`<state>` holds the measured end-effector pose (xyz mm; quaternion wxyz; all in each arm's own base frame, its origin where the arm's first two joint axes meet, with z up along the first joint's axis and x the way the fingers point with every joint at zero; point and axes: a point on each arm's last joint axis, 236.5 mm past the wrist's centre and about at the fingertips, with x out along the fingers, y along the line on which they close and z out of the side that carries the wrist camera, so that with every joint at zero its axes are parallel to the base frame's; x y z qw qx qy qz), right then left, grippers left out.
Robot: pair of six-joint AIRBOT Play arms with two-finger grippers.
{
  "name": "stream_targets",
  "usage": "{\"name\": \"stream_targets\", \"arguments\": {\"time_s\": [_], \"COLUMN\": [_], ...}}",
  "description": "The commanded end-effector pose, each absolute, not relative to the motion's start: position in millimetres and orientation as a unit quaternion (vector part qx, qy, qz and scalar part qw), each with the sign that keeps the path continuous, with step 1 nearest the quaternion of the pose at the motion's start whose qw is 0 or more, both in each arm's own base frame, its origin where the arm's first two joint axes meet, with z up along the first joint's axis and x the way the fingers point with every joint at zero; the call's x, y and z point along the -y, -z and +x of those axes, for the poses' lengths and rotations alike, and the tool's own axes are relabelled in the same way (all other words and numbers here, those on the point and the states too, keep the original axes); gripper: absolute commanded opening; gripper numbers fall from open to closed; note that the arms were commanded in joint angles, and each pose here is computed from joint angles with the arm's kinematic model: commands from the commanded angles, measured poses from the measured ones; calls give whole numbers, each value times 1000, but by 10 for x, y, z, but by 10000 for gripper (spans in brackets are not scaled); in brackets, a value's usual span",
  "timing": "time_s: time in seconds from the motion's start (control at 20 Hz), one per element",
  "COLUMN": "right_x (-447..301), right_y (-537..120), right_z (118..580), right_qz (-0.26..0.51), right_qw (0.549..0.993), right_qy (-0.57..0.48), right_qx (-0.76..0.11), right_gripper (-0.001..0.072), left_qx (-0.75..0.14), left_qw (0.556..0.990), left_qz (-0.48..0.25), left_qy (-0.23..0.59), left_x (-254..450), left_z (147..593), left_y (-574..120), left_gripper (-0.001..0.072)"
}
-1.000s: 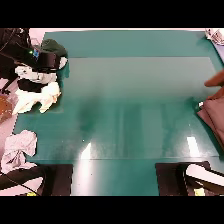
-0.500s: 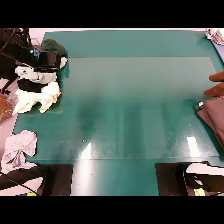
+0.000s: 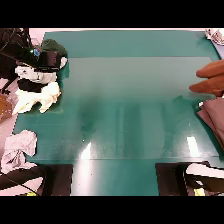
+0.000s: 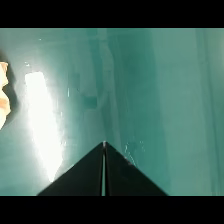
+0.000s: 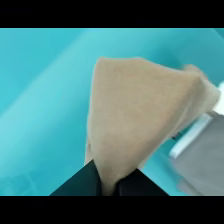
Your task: Fold the shirts.
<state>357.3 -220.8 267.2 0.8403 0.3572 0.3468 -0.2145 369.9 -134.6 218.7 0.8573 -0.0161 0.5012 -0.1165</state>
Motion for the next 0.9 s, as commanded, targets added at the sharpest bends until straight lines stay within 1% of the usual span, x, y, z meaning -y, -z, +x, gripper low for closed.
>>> {"name": "stream_targets", "arguments": {"time_s": [0.0,0.25,0.35,0.45,0.5,0.6,0.7,0.8,0.85], "right_x": [2457,2599,2728,2882,2948,3066,3179,3304,3348], "right_y": [-2334,-2085,-2047,-1965,-1914,-1773,-1586,-1399,-1304], "right_z": [3184,2535,2167,1740,1600,1539,1518,1441,1433], "right_qz": [377,414,407,394,383,366,363,360,359], "right_qw": [799,740,709,661,647,637,617,589,579], "right_qy": [281,330,385,451,465,461,462,474,472], "right_qx": [-375,-415,-429,-452,-468,-498,-523,-548,-560], "right_gripper": [20,21,21,23,23,24,25,30,63], "left_qx": [-503,-503,-503,-503,-503,-499,-491,-484,-480], "left_qw": [856,856,856,856,855,856,861,864,867], "left_qz": [-14,-13,-13,-15,-16,-21,-23,-25,-26], "left_qy": [117,118,118,121,123,131,132,133,134], "left_x": [1341,1343,1343,1359,1372,1414,1427,1437,1444], "left_z": [3688,3690,3690,3684,3680,3690,3726,3757,3777], "left_y": [-2183,-2184,-2184,-2185,-2188,-2204,-2228,-2248,-2261], "left_gripper": [25,25,25,25,25,25,25,25,25]}}
